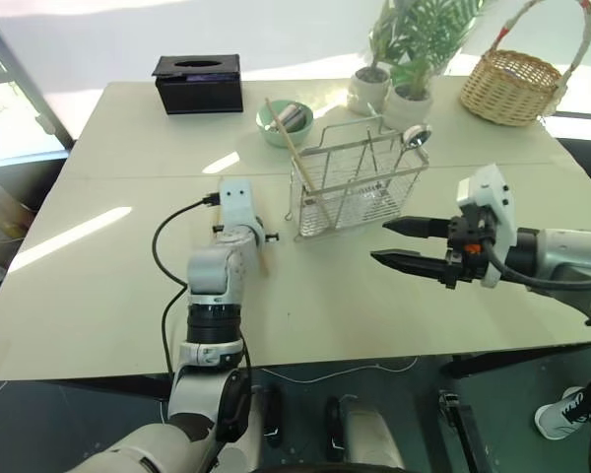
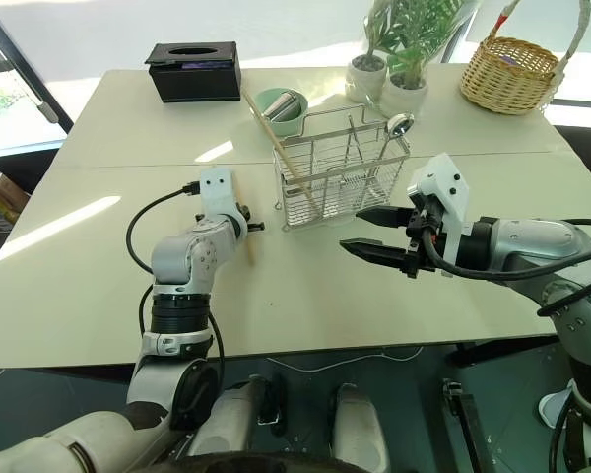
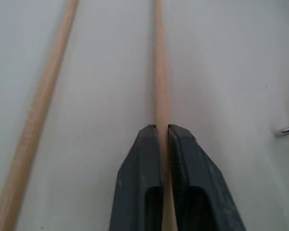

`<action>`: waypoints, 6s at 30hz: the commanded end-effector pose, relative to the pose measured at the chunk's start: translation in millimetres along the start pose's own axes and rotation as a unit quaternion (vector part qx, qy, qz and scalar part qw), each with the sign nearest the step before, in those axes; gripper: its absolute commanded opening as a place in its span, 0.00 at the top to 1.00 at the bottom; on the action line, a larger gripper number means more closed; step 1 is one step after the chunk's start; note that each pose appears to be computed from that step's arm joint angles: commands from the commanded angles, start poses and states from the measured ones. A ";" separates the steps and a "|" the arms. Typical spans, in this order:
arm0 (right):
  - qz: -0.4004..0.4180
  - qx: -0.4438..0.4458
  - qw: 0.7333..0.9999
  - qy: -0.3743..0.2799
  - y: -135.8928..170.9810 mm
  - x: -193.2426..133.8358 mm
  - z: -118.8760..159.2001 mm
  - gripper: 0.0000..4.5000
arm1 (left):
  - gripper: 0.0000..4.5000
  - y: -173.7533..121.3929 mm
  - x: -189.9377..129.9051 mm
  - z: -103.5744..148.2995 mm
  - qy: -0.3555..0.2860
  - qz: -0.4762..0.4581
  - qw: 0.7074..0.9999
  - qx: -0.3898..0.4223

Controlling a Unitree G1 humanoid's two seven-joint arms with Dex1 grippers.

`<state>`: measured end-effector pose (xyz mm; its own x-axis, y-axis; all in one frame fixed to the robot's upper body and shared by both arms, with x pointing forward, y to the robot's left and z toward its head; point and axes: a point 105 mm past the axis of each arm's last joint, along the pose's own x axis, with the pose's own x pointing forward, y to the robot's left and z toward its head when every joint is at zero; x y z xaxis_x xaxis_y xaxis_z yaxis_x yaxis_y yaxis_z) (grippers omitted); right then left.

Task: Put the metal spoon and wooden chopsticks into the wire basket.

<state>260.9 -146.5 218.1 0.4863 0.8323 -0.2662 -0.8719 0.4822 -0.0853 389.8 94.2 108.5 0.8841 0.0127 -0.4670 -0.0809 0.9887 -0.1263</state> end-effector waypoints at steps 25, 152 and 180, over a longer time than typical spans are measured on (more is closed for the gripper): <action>-0.026 0.018 0.998 -0.058 -9.7 -31.2 33.2 0.34 | 0.99 47.3 -13.8 86.2 -0.192 -0.008 0.969 0.156; -0.001 0.033 0.990 -0.134 17.5 -7.4 44.8 0.34 | 0.01 91.3 -2.0 26.5 0.105 0.036 0.993 0.050; -0.040 0.029 0.989 -0.136 4.8 -14.4 41.8 0.34 | 0.99 46.1 -32.4 136.9 -0.209 -0.134 0.969 0.013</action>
<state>251.9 -139.0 251.4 0.5375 0.8427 -0.0305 -0.8431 0.5377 -0.0014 420.9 176.6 179.2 0.9609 -0.0763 -0.2662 0.0400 0.9895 -0.1391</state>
